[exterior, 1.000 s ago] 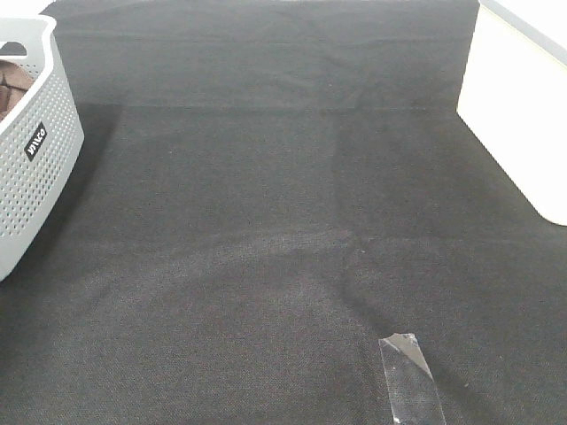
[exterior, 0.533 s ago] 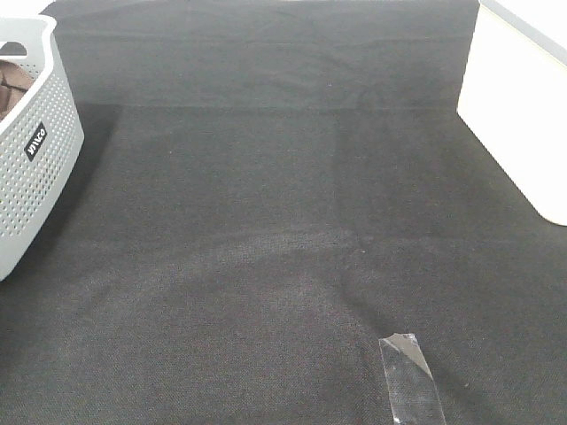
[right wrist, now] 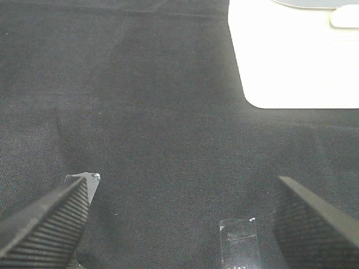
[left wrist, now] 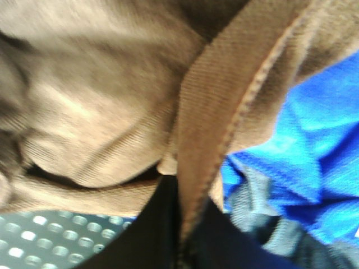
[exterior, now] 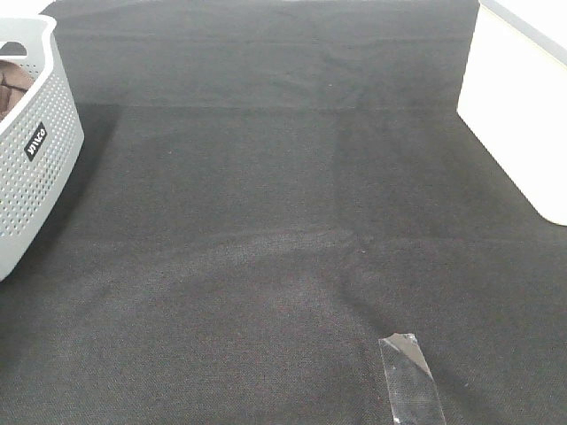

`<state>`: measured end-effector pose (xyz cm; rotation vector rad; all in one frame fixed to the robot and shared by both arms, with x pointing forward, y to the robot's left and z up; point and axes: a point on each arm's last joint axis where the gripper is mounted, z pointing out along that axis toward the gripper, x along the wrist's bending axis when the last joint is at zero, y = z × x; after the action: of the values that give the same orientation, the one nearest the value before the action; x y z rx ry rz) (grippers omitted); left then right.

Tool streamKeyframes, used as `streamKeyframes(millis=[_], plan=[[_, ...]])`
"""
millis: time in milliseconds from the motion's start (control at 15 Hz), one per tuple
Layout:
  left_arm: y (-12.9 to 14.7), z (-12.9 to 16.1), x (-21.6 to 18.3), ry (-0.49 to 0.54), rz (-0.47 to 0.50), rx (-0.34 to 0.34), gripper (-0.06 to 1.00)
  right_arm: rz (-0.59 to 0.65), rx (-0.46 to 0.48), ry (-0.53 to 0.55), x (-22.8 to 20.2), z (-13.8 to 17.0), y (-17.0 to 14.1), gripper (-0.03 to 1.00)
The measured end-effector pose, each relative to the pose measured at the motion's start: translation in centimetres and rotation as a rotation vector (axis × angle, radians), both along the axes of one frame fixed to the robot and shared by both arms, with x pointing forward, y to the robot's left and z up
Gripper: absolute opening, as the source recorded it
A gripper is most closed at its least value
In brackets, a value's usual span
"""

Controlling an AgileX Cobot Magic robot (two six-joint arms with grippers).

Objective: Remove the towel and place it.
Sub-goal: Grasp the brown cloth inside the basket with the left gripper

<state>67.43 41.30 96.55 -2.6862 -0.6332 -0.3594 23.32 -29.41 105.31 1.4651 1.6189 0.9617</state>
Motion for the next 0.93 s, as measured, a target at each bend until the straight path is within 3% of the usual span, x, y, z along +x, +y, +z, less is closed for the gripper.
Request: streamKeyframes(millis=[133,333,600,933], plan=[[0.0,0.0,0.1,-0.051,0.09,-0.02,0.0,0.0,0.0,0.0,0.0,0.0,0.0,0.83],[-0.6,1.9,0.8,-0.282,0.28,-0.09,0.0,0.0,0.0,0.0,0.0,0.0,0.0,0.83],[-3.7,7.0,-0.5,-0.361,0.321,-0.136,0.0,0.0,0.0,-0.001,0.0,0.0,0.0,0.83],[-7.1,13.0,-2.9,-0.485,0.363,-0.243,0.0,0.0,0.0,-0.001,0.0,0.0,0.0,0.83]])
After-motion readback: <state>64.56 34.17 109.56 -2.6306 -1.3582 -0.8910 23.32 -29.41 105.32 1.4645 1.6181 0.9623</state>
